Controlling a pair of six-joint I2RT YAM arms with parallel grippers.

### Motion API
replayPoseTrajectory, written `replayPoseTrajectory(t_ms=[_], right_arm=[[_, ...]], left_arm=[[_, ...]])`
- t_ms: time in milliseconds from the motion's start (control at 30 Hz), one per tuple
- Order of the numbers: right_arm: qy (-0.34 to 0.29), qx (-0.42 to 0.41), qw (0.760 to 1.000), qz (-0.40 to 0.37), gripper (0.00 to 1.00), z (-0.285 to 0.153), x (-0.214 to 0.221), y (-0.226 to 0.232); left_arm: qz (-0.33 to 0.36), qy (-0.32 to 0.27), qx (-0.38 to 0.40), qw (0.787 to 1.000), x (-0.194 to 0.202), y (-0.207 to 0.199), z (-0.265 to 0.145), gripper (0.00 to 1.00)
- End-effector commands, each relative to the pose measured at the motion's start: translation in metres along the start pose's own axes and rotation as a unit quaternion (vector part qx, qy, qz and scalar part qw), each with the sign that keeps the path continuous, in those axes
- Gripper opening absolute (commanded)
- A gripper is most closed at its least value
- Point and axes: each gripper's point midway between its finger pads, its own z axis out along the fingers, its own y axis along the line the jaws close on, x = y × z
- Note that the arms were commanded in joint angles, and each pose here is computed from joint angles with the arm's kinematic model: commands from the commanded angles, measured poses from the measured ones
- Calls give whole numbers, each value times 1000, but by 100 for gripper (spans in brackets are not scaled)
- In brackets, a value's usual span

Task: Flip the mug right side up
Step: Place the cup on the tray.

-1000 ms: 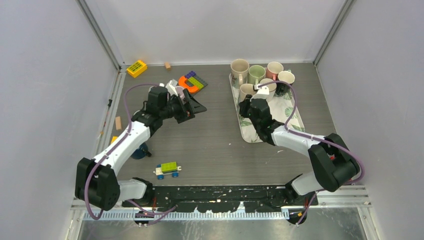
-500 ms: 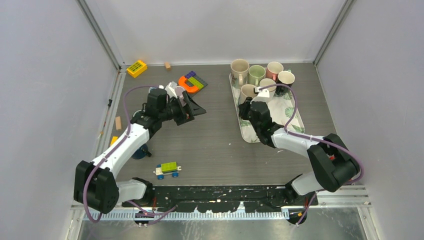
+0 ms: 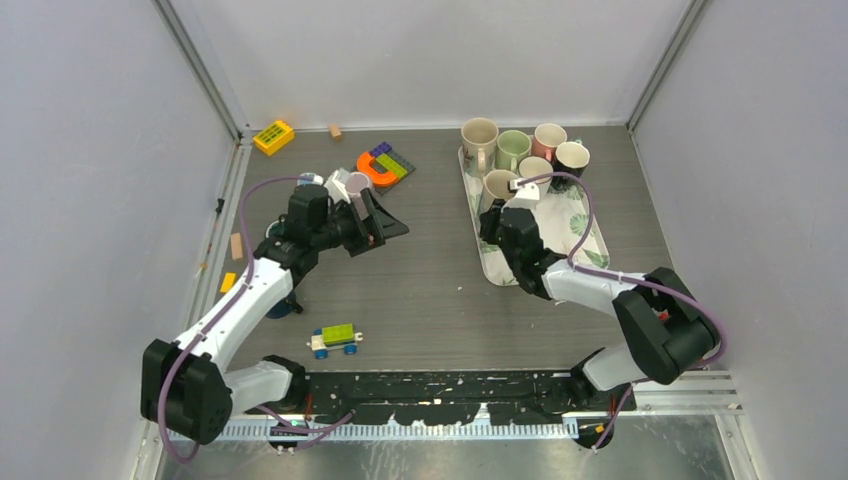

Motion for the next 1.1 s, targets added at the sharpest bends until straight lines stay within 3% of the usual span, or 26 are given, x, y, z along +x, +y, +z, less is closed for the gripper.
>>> replayPoseTrajectory(t_ms=[0,467,1067], right_arm=[[73,97,991,-49,1,-11,53,-56],[60,99,991,-71,1,14,34,-45],[69,54,994,-64,9,42,34,-24]], left_arm=[[19,-2,14,1000,1,-7,-11,86],[37,-8,25,999,4,-17,-27,86],[38,-5,22,999,7,-12,-26,86]])
